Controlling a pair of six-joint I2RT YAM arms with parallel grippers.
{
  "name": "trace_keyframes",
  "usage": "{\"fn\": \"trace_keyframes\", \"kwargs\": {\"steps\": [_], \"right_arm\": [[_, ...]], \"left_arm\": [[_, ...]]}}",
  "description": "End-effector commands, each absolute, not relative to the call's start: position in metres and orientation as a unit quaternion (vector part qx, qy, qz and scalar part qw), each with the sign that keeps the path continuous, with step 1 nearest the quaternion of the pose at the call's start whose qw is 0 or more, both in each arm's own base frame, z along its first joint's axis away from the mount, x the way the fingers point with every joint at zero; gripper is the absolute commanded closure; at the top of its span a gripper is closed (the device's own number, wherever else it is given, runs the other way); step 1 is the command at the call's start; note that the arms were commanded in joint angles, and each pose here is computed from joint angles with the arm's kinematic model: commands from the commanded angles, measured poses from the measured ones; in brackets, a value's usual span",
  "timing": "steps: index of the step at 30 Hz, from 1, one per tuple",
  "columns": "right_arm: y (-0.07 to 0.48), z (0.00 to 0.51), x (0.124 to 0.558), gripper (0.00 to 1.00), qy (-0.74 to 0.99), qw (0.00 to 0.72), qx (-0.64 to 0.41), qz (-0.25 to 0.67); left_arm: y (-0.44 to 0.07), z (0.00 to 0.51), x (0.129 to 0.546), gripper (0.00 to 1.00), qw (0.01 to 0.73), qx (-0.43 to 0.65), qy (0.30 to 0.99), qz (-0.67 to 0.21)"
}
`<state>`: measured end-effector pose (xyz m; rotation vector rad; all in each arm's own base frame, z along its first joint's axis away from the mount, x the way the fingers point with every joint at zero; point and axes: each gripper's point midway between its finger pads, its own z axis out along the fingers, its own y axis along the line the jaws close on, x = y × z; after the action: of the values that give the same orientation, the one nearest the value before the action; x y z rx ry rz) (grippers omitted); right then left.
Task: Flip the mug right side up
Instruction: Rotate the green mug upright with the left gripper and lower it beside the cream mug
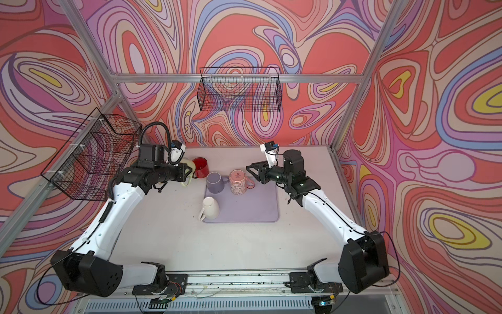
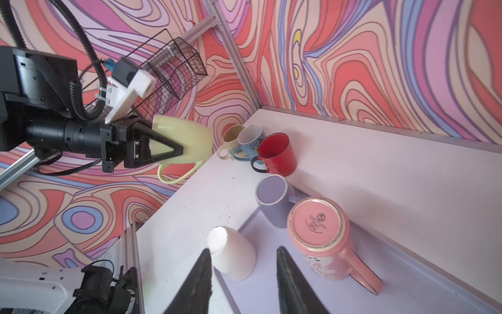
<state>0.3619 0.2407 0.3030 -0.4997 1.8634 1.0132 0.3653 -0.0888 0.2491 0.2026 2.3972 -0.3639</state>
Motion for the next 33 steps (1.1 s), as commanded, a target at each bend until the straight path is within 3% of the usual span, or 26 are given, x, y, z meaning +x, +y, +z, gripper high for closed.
{"fn": "trace_keyframes", "kwargs": {"steps": [1,19,33], "right_arm": [[0.218,0.292,0.382,0.61,0.79,0.478,-0.16,0.348],[0.202,0.263,0.388,0.61,0.809,0.47,-0.124,0.33],[0.201,0.259,0.381,0.62,0.812,0.464,-0.114,0.336]], "left_arm": [[-0.057,0.198,0.341,1.0,0.252,0.069,0.963,-0.072],[-0.02,0.116,0.395,1.0,0.162,0.048,0.986,0.017],[-0.021,0.081,0.426,1.0,0.12,0.059,0.991,-0.003]]}}
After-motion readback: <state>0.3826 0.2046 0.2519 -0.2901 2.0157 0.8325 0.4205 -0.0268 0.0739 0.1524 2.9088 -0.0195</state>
